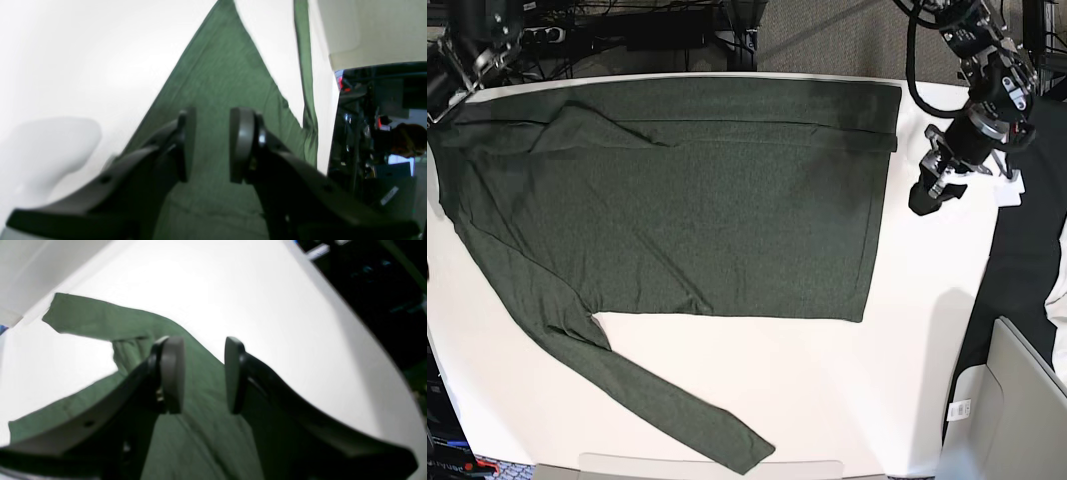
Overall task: Fold the T-shirt properly
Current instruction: 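Release the shirt and raise both grippers away from the edge, then move both grippers down to the opposite long edge of the shirt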
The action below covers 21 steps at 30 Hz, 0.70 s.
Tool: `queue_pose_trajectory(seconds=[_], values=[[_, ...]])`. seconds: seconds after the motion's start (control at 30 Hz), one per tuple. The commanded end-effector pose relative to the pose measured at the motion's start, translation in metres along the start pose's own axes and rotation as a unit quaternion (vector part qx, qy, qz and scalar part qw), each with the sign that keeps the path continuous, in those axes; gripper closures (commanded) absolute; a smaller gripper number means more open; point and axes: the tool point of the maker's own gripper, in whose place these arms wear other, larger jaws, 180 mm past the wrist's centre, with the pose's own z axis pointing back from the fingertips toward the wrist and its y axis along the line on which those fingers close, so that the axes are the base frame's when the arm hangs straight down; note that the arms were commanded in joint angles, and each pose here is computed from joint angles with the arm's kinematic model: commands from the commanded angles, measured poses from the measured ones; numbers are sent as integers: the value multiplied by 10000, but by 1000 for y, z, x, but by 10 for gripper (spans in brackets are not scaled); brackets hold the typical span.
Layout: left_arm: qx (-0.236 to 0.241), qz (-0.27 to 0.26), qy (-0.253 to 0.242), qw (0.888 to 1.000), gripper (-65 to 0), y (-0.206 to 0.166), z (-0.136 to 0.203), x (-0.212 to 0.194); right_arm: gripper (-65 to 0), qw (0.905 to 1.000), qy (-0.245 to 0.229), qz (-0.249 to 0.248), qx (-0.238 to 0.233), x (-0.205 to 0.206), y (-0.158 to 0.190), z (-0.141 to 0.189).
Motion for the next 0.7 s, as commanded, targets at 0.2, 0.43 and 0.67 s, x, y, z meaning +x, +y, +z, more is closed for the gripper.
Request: queue_pose_trajectory(seconds=[0.2,0.43,0.67], values=[[-100,-1,170,9998,-178,-11,-37,8,-181,9994,-206,247,121,29,34,-29],[135,-226,144,9995,-176,-25,-87,30,-180,9994,-113,281,144,27,54,-46],[232,-510,279,9980,-175,-50,-128,41,-180,9996,50,89,263,18,62,-61]])
